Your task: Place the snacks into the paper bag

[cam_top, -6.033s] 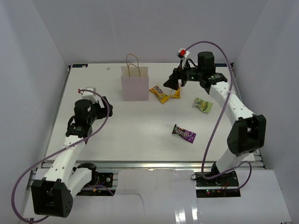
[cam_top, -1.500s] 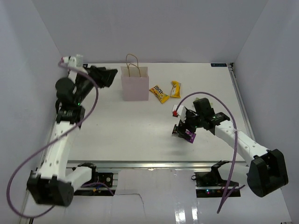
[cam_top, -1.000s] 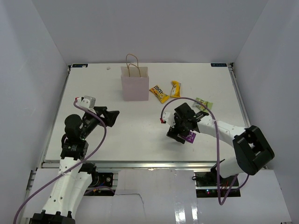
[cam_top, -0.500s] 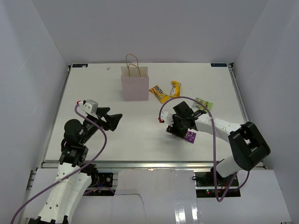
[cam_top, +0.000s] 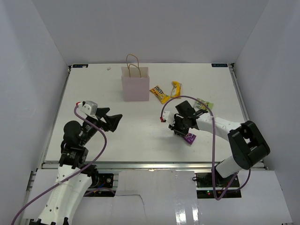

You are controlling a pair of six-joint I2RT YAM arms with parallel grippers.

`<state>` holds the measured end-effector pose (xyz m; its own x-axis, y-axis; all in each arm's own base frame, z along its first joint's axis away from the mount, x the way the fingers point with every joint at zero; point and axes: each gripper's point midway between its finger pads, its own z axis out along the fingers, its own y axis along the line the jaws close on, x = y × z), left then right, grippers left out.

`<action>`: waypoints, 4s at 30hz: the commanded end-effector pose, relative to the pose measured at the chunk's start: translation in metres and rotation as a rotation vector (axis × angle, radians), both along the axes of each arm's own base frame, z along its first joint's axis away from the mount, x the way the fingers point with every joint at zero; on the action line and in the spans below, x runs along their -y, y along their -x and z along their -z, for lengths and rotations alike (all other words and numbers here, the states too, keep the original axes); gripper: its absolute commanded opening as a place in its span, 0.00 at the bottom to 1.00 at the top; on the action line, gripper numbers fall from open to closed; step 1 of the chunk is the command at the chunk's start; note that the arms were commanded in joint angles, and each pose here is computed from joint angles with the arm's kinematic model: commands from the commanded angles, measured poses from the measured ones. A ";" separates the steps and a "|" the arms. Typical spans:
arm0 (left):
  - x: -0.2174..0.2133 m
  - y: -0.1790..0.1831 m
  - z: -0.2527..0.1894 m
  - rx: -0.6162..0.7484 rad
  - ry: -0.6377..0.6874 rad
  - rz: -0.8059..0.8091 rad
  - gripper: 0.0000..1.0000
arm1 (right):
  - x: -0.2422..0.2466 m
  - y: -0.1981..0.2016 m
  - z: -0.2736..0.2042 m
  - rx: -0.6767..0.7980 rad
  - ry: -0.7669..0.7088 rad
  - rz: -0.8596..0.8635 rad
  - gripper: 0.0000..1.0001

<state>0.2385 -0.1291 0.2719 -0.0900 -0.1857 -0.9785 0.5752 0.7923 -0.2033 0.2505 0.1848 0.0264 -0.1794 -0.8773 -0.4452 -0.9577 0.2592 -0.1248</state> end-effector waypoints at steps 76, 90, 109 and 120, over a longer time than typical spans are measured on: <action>0.009 0.011 -0.009 0.064 -0.011 0.083 0.88 | -0.168 -0.227 -0.335 0.592 -0.883 0.272 0.63; 0.016 0.014 -0.004 0.031 -0.006 0.134 0.88 | 0.036 -0.165 -0.139 0.202 -0.342 0.380 0.98; 0.018 0.012 -0.007 0.047 -0.004 0.145 0.88 | 0.139 -0.193 -0.021 0.164 0.143 0.331 0.90; 0.018 0.012 -0.006 0.045 -0.005 0.146 0.88 | 0.150 -0.195 -0.001 0.061 0.060 0.364 0.81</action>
<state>0.2277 -0.1464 0.2749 -0.0845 -0.1700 -0.9818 0.6806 0.7099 -0.1815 0.4449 0.0333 0.0305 -0.4551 -0.7998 -0.3916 -0.7805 0.5699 -0.2569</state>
